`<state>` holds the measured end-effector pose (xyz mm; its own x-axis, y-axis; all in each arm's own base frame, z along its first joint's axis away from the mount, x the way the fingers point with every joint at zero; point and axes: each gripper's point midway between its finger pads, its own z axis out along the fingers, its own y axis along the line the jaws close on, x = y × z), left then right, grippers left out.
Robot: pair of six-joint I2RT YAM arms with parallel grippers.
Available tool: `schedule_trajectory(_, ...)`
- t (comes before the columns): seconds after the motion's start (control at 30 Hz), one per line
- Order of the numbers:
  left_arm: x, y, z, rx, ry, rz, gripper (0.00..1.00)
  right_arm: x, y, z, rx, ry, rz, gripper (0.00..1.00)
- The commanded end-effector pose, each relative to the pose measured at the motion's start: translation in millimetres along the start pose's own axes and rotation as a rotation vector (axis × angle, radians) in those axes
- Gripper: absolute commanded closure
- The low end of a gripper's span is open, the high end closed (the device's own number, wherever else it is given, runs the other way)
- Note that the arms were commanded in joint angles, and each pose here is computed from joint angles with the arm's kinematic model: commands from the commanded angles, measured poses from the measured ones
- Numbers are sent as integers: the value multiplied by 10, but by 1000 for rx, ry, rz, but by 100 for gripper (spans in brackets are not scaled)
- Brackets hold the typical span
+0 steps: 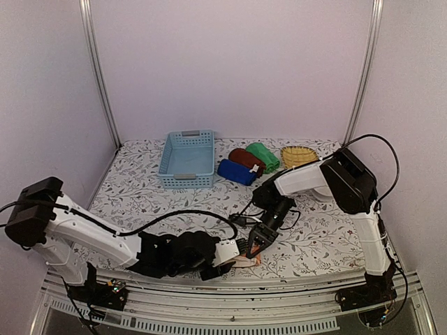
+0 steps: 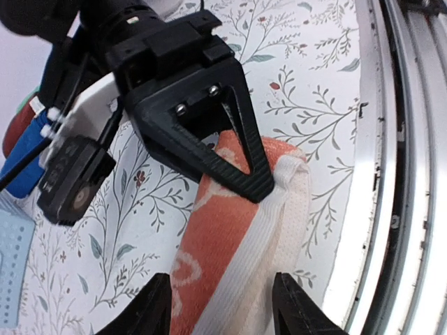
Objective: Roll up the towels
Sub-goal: Pick up the towel from the center of the board.
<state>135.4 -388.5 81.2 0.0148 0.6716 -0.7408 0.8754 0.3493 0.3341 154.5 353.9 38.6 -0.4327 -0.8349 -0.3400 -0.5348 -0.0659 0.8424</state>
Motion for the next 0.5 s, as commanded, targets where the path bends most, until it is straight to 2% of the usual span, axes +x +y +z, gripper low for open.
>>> schedule_trajectory(0.0,-5,-9,323,-83,79,205,48,-74,124,-70,-113,-64,63,91)
schedule_trajectory(0.17,53,-133,494,-62,120,268,49,-87,80,-133,-172,-121,100,91)
schedule_trajectory(0.37,9,-276,451,-17,84,305,50,-102,-33,-237,-196,-183,173,91)
schedule_trajectory(0.47,39,-331,516,-4,103,336,50,-91,-63,-228,-205,-186,209,91)
